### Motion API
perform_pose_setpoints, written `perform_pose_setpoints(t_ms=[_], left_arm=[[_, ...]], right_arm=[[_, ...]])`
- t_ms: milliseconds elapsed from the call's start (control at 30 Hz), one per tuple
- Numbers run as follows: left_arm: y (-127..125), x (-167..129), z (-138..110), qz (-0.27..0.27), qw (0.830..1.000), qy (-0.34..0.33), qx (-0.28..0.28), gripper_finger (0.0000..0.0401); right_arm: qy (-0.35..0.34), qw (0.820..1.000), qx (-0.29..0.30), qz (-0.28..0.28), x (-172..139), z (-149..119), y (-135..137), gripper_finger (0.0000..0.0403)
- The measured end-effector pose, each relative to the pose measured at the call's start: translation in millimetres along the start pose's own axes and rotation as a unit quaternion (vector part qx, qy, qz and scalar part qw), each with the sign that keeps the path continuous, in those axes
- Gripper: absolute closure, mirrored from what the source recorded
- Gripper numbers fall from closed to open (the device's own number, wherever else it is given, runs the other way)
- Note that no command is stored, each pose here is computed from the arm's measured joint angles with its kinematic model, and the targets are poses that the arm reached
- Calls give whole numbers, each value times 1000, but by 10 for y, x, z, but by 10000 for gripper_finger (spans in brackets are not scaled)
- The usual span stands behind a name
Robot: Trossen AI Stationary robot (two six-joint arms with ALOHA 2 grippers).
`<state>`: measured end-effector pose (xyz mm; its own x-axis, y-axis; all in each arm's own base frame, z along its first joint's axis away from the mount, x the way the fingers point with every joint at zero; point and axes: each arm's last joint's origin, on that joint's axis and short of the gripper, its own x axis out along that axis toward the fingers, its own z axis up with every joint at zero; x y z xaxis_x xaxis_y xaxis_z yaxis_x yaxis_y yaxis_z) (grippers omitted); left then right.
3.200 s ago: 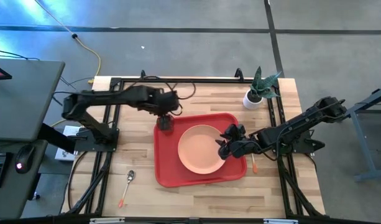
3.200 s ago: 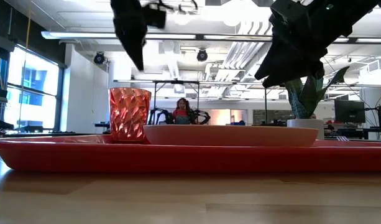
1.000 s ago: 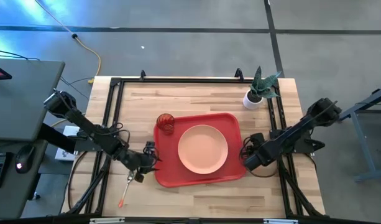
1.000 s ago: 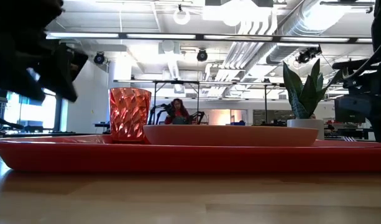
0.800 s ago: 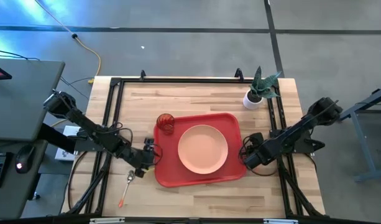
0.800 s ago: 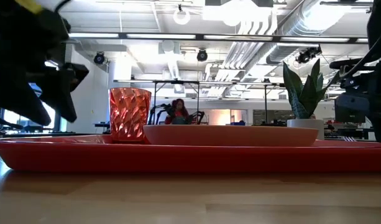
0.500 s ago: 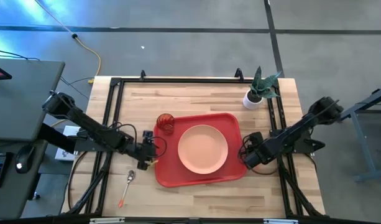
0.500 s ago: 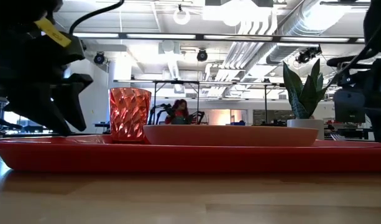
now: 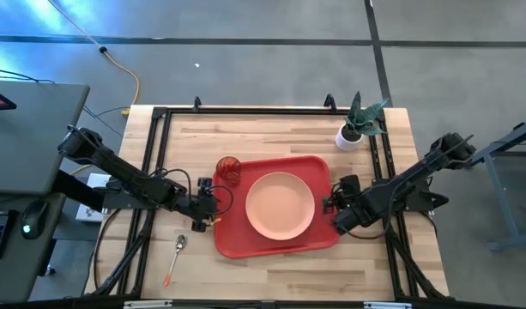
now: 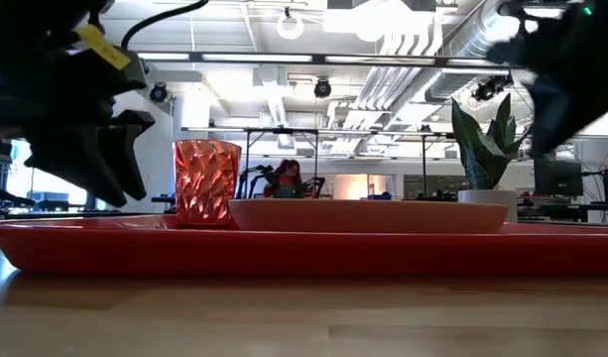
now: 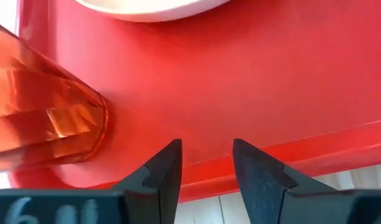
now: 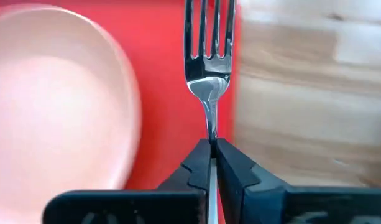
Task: Pick and place plate/cup/fork/spoon on tray
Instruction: Put the orange fork on the red serving tray to the right of the orange plate
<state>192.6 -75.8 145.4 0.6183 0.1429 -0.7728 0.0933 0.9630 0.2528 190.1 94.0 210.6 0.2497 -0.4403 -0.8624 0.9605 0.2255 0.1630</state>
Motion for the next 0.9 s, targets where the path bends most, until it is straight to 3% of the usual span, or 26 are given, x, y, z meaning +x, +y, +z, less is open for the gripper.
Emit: perform_pose_setpoints(t_ms=[133, 267, 633, 900], left_arm=[[3, -83, 125, 18, 1000, 9, -1, 272], [-35, -148, 172, 23, 1000, 15, -11, 272], [-180, -249, 27, 40, 998, 52, 2, 272], [-230, -281, 7, 47, 998, 46, -1, 272]], right_arm=[[-28, 999, -7, 23, -26, 110, 152, 401], [-20, 1000, 3, 20, 193, 122, 240, 400], [26, 999, -6, -48, 693, 56, 276, 400], [34, 998, -22, -45, 816, 58, 339, 374]])
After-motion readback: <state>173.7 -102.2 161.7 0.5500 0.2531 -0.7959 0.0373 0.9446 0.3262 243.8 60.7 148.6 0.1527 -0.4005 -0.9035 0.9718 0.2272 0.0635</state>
